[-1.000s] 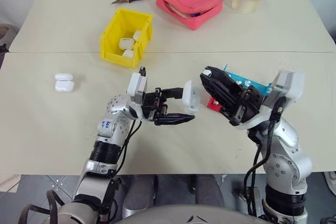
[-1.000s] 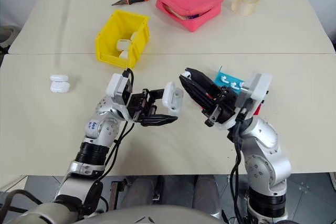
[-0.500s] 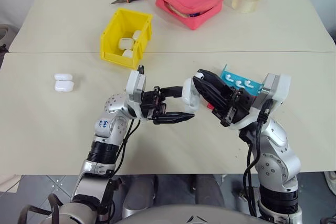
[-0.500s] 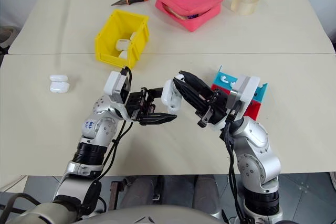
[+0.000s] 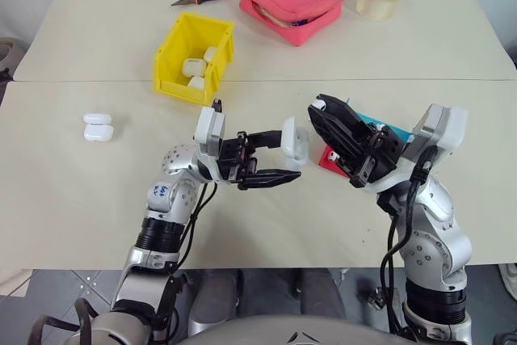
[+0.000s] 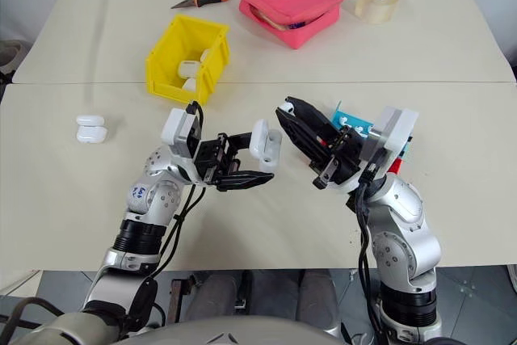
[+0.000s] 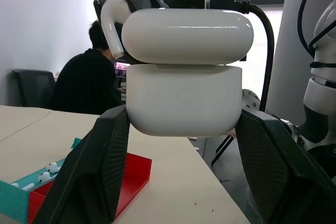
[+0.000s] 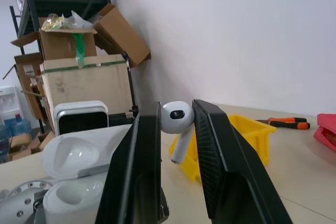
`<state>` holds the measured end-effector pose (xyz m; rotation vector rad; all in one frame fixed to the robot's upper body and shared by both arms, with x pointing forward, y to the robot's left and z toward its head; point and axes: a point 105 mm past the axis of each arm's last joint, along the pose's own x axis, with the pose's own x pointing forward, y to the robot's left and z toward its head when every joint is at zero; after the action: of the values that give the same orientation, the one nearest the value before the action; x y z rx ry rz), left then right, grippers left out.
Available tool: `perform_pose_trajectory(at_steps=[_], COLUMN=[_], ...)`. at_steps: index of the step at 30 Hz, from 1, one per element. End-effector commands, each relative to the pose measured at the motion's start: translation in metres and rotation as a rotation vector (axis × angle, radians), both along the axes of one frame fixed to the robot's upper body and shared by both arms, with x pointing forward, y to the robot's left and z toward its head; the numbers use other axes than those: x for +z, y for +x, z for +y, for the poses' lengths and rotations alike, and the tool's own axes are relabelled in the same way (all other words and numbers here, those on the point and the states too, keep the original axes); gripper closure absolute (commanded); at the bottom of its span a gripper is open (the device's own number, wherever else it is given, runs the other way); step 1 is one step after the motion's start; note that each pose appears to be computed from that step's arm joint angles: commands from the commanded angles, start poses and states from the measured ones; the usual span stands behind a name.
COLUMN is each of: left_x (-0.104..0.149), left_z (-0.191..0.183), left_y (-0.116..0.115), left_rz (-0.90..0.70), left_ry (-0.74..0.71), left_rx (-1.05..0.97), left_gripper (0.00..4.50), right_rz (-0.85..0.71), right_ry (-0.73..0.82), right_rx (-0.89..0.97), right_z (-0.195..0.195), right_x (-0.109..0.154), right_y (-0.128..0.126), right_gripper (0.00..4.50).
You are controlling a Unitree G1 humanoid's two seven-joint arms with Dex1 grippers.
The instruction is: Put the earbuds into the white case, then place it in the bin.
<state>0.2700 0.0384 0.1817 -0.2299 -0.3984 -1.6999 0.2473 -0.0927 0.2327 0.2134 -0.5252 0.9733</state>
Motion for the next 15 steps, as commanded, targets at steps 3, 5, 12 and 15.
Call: perform_pose_trajectory(at_steps=[3, 5, 12, 15], left_x=[0.009, 0.009, 0.009, 0.010], left_z=[-0.001, -0.001, 0.000, 0.001], left_y=[-0.003, -0.003, -0.002, -0.002], left_rz=[-0.037, -0.036, -0.041, -0.044], left_ry=[-0.030, -0.030, -0.032, -0.035], left_rx=[-0.005, -0.004, 0.001, 0.003], left_gripper=[1.79, 1.79, 1.79, 1.79], right_rz=[-0.002, 0.018, 0.046, 0.058], right_ry=[0.004, -0.020, -0.030, -0.036], right_rx=[0.051, 0.058, 0.046, 0.035], right_z=[0.011, 0.013, 0.012, 0.010], right_x=[0.001, -0.006, -0.016, -0.021], right_y=[-0.014, -0.014, -0.012, -0.010], right_gripper=[3.74, 3.74, 3.74, 3.74])
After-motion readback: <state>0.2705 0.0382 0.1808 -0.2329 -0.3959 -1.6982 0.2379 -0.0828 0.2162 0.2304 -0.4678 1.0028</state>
